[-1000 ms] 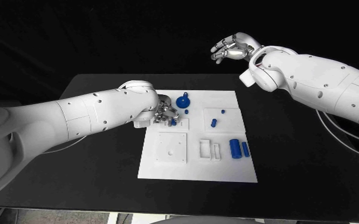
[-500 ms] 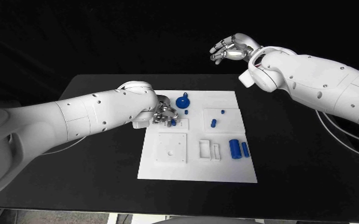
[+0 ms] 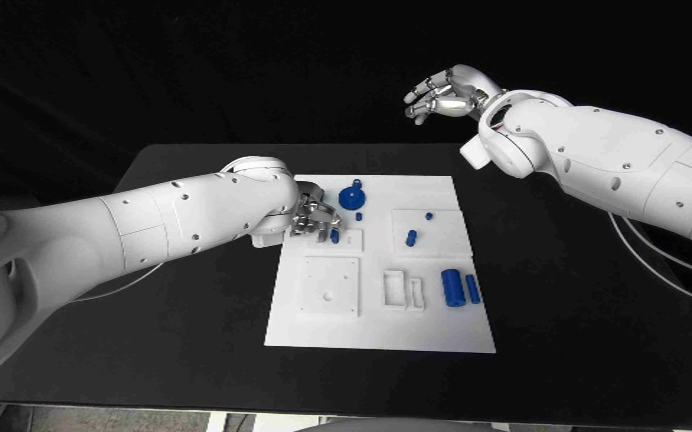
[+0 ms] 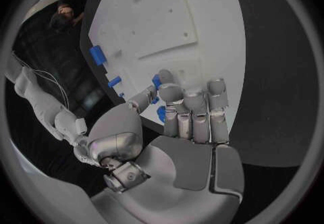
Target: Assemble the parts on the task board
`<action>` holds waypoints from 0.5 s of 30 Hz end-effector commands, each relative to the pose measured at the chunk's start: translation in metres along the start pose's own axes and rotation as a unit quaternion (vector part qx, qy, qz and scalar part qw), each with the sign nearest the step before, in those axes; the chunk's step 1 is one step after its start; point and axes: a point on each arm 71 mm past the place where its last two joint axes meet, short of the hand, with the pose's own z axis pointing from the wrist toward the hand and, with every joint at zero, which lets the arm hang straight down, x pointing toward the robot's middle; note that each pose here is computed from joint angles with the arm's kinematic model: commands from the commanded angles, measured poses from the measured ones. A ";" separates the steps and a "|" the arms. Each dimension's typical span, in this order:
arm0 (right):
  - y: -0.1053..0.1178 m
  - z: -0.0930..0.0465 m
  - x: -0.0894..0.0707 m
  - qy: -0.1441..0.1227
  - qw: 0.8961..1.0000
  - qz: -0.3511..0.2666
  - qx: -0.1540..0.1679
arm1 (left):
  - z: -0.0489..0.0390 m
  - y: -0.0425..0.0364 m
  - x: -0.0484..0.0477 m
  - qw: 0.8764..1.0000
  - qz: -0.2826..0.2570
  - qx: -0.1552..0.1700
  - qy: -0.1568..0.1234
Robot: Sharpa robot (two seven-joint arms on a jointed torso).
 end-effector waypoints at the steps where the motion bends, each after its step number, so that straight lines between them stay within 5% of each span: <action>1: 0.000 0.000 0.000 0.005 1.000 -0.003 -0.002 | -0.0010 -0.0014 -0.0025 1.000 -0.015 0.009 -0.013; 15: -0.004 -0.002 -0.002 0.002 1.000 -0.004 0.002 | -0.0091 0.0095 -0.0116 0.998 -0.058 0.016 -0.027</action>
